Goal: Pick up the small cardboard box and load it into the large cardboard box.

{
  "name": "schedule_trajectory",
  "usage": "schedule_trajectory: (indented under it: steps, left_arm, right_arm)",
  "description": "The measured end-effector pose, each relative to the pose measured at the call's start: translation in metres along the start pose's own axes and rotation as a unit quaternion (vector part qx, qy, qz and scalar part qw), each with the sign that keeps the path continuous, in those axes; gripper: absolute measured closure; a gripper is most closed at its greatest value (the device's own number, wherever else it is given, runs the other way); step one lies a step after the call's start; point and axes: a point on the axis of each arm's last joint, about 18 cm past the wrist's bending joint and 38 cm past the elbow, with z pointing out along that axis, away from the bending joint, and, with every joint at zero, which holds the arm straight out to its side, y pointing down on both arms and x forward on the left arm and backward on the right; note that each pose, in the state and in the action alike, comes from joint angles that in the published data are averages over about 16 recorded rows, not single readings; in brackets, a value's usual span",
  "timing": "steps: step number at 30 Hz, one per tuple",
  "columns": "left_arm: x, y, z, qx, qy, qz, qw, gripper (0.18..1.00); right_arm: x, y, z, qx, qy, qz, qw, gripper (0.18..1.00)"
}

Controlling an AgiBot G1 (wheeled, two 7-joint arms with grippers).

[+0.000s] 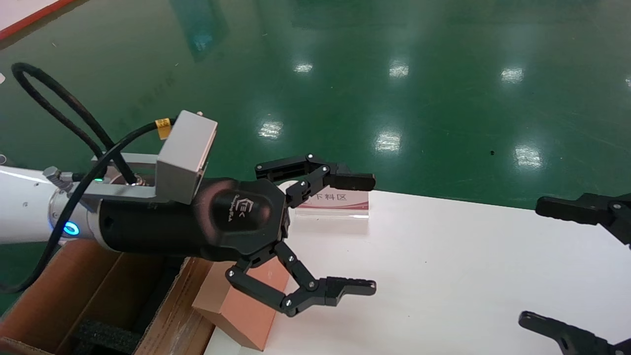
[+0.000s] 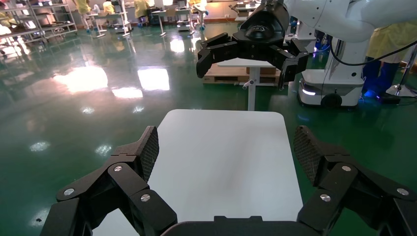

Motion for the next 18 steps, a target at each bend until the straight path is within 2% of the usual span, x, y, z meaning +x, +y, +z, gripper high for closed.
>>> schedule_trajectory:
  steps: [18]
  left_arm:
    - [-0.0015,0.0032,-0.0005,-0.011,-0.005,-0.007,0.9999,0.184]
  right_arm:
    - [0.0000,0.0000,0.0000,0.000,0.000,0.000,1.000,0.178]
